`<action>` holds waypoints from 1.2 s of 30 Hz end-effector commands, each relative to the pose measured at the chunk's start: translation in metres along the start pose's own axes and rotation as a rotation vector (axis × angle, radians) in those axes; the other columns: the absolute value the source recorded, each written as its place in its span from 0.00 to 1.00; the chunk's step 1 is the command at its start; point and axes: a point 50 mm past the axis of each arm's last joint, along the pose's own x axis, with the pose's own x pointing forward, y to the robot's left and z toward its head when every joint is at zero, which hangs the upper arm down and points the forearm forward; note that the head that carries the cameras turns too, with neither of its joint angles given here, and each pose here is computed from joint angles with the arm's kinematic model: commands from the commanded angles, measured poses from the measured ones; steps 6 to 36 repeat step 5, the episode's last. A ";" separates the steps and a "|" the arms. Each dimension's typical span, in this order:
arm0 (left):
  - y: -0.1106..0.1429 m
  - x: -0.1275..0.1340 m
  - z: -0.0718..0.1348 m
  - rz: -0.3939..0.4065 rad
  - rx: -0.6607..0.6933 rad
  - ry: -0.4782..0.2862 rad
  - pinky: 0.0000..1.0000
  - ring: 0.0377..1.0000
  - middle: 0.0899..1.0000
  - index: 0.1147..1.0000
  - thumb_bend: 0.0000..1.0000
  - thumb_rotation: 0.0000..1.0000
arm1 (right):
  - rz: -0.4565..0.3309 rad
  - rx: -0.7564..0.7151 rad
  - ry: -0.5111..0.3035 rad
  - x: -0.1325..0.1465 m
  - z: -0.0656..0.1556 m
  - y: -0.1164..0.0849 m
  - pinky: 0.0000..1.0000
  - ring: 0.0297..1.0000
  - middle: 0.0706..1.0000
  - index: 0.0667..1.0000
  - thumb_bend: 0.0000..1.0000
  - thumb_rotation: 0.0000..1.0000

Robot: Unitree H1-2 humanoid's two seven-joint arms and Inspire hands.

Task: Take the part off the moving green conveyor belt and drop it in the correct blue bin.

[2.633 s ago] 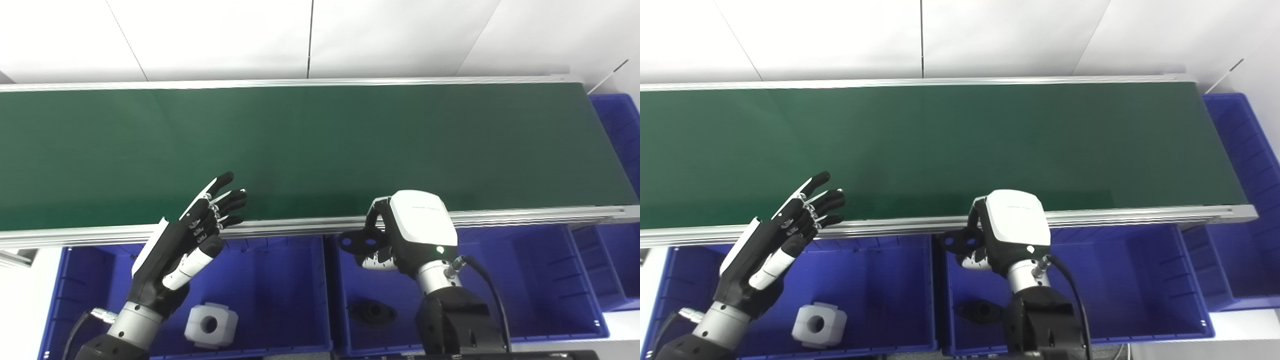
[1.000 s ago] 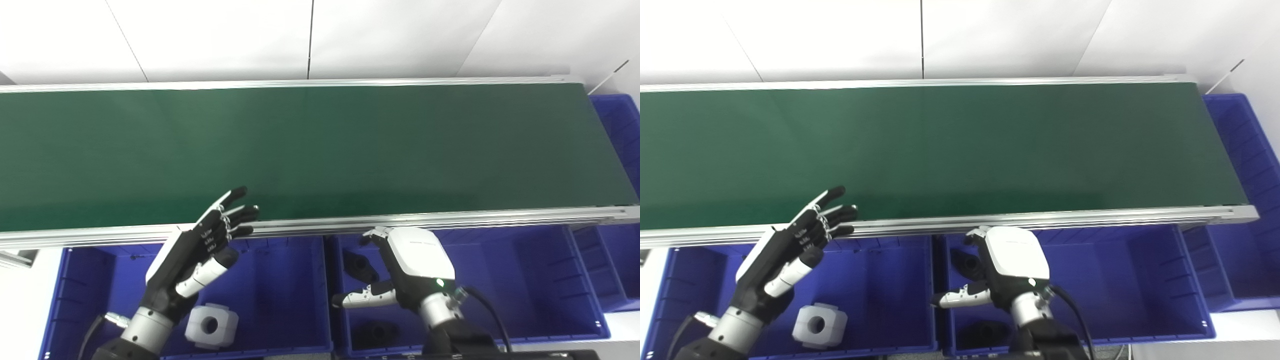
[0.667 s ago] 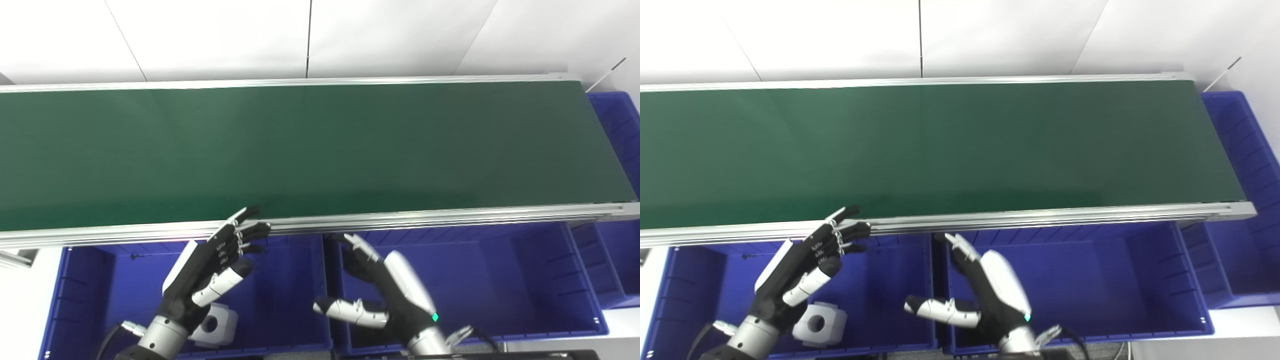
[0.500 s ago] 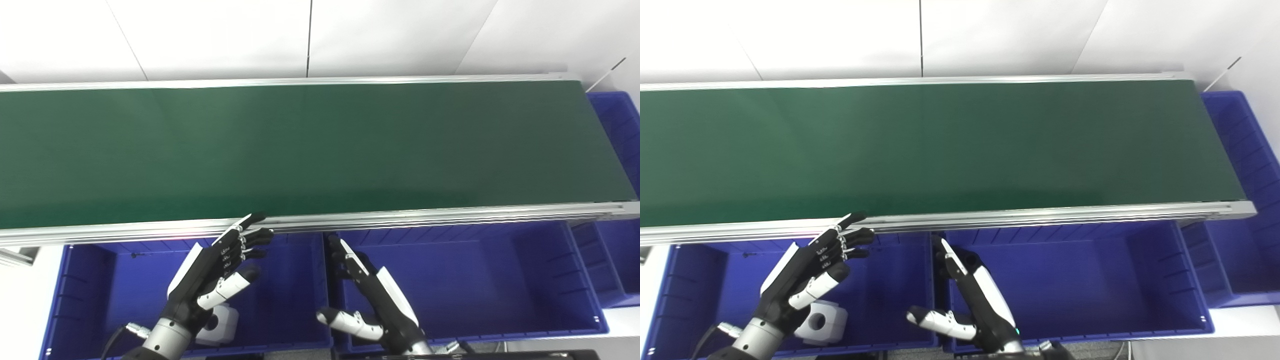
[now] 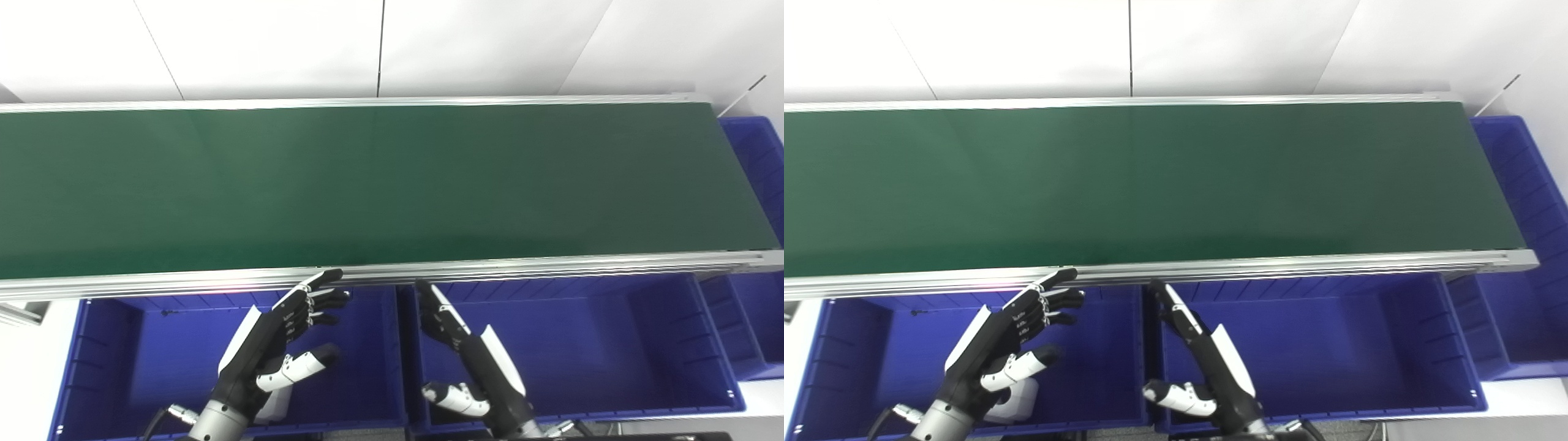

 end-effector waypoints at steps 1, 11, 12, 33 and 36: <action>-0.004 0.000 0.012 0.002 0.014 -0.059 0.72 0.79 0.77 0.85 0.73 0.62 | -0.007 0.011 -0.085 0.000 0.013 -0.003 0.90 0.97 0.99 0.99 1.00 0.85; -0.006 0.000 0.017 0.012 0.008 -0.057 0.72 0.79 0.76 0.84 0.72 0.60 | 0.027 0.054 -0.106 -0.004 0.017 -0.009 0.96 1.00 1.00 1.00 1.00 0.86; -0.006 0.000 0.017 0.012 0.008 -0.057 0.72 0.79 0.76 0.84 0.72 0.60 | 0.027 0.054 -0.106 -0.004 0.017 -0.009 0.96 1.00 1.00 1.00 1.00 0.86; -0.006 0.000 0.017 0.012 0.008 -0.057 0.72 0.79 0.76 0.84 0.72 0.60 | 0.027 0.054 -0.106 -0.004 0.017 -0.009 0.96 1.00 1.00 1.00 1.00 0.86; -0.006 0.000 0.017 0.012 0.008 -0.057 0.72 0.79 0.76 0.84 0.72 0.60 | 0.027 0.054 -0.106 -0.004 0.017 -0.009 0.96 1.00 1.00 1.00 1.00 0.86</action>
